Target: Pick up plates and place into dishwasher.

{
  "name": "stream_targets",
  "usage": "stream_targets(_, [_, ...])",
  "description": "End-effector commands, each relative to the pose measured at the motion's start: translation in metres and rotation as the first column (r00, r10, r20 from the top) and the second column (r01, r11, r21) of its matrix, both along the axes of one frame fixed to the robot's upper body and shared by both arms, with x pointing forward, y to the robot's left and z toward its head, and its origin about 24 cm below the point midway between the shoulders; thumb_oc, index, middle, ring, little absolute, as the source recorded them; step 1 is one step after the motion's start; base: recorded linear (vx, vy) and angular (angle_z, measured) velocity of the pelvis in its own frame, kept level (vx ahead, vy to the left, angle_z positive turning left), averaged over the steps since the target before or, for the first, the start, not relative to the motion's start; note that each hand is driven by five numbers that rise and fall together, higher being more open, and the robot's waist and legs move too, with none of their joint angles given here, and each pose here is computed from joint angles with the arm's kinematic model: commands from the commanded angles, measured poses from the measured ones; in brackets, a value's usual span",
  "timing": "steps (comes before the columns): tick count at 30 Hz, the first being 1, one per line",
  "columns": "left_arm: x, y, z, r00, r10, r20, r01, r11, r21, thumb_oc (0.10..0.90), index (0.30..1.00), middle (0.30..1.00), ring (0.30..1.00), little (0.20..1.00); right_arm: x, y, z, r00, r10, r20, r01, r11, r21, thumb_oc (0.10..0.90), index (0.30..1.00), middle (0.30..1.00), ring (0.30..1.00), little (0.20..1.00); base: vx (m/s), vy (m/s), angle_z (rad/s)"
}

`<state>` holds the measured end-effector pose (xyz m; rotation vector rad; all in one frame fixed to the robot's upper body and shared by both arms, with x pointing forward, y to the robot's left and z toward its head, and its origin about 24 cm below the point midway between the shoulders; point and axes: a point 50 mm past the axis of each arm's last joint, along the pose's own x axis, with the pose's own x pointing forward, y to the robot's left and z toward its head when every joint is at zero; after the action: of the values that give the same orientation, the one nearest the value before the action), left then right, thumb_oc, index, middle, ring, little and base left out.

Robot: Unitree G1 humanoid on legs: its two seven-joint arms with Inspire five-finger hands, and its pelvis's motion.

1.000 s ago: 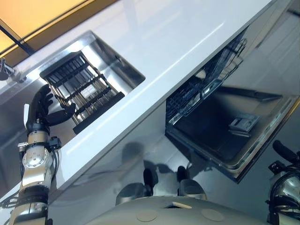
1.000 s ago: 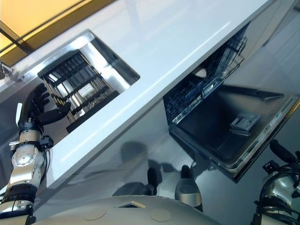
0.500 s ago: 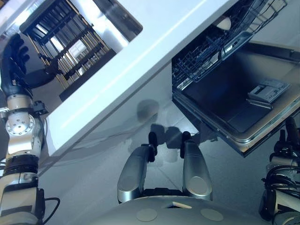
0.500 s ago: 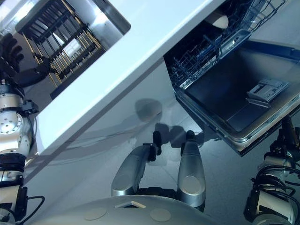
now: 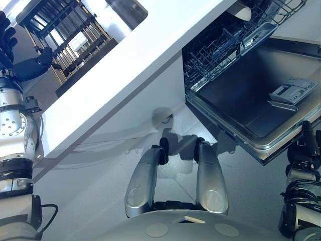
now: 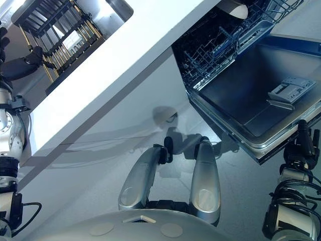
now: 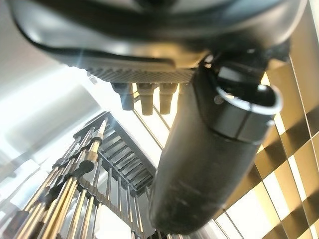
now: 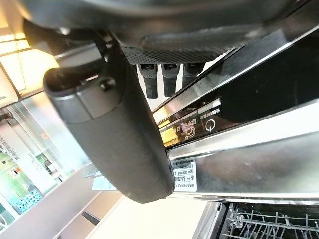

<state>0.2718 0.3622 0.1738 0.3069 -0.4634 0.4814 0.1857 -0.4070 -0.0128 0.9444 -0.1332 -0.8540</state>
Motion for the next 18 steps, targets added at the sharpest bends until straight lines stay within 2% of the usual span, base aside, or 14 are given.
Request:
stream_targets(1, [-0.002,-0.028,-0.021,0.993,-0.06,0.098,0.069,0.993,-0.094,0.8,0.9,0.9,0.9,0.9,0.08,0.065,0.057,0.755,0.586,0.294,-0.513,0.807,-0.292,0.8,0.9,0.9,0.9,0.9,0.0,0.0,0.0])
stream_targets(3, [-0.007,-0.028,-0.024,0.994,-0.061,0.092,0.069,0.994,-0.085,0.8,0.9,0.9,0.9,0.9,0.089,0.102,0.069,0.535,0.765,0.358,-0.656,0.644,-0.394,0.8,0.9,0.9,0.9,0.9,0.01,-0.01,-0.03])
stream_targets(4, [-0.009,-0.029,-0.025,0.994,-0.06,0.089,0.067,0.995,-0.08,0.8,0.9,0.9,0.9,0.9,0.09,0.121,0.077,0.396,0.834,0.384,-0.7,0.545,-0.463,0.8,0.9,0.9,0.9,0.9,0.02,-0.024,-0.09])
stream_targets(6, [-0.01,-0.029,-0.027,0.995,-0.058,0.084,0.064,0.995,-0.078,0.8,0.9,0.9,0.9,0.9,0.094,0.156,0.097,0.163,0.891,0.424,-0.716,0.402,-0.57,0.8,0.9,0.9,0.9,0.9,0.02,-0.013,-0.12])
stream_targets(8, [-0.009,-0.03,-0.029,0.995,-0.061,0.081,0.068,0.995,-0.076,0.8,0.9,0.9,0.9,0.9,0.096,0.186,0.119,-0.001,0.903,0.429,-0.686,0.311,-0.657,0.8,0.9,0.9,0.9,0.9,0.02,0.0,-0.28])
stream_targets(9, [-0.007,-0.032,-0.03,0.995,-0.065,0.077,0.071,0.995,-0.077,0.8,0.9,0.9,0.9,0.9,0.097,0.217,0.145,-0.132,0.897,0.422,-0.637,0.249,-0.73,0.8,0.9,0.9,0.9,0.9,0.04,0.009,-0.36])
stream_targets(13, [-0.004,-0.036,-0.033,0.995,-0.067,0.069,0.073,0.994,-0.088,0.8,0.9,0.9,0.9,0.9,0.087,0.267,0.196,-0.327,0.868,0.373,-0.499,0.176,-0.848,0.8,0.9,0.9,0.9,0.9,0.05,0.044,-0.29])
stream_targets(16, [-0.003,-0.035,-0.039,0.996,-0.066,0.053,0.071,0.992,-0.102,0.8,0.9,0.9,0.9,0.9,0.077,0.284,0.223,-0.386,0.846,0.368,-0.444,0.179,-0.878,0.8,0.9,0.9,0.9,0.9,0.08,0.071,-0.06])
stream_targets(18, [-0.004,-0.034,-0.044,0.997,-0.067,0.04,0.071,0.991,-0.115,0.8,0.9,0.9,0.9,0.9,0.076,0.287,0.23,-0.375,0.845,0.381,-0.443,0.198,-0.874,0.8,0.9,0.9,0.9,0.9,0.11,0.068,0.19])
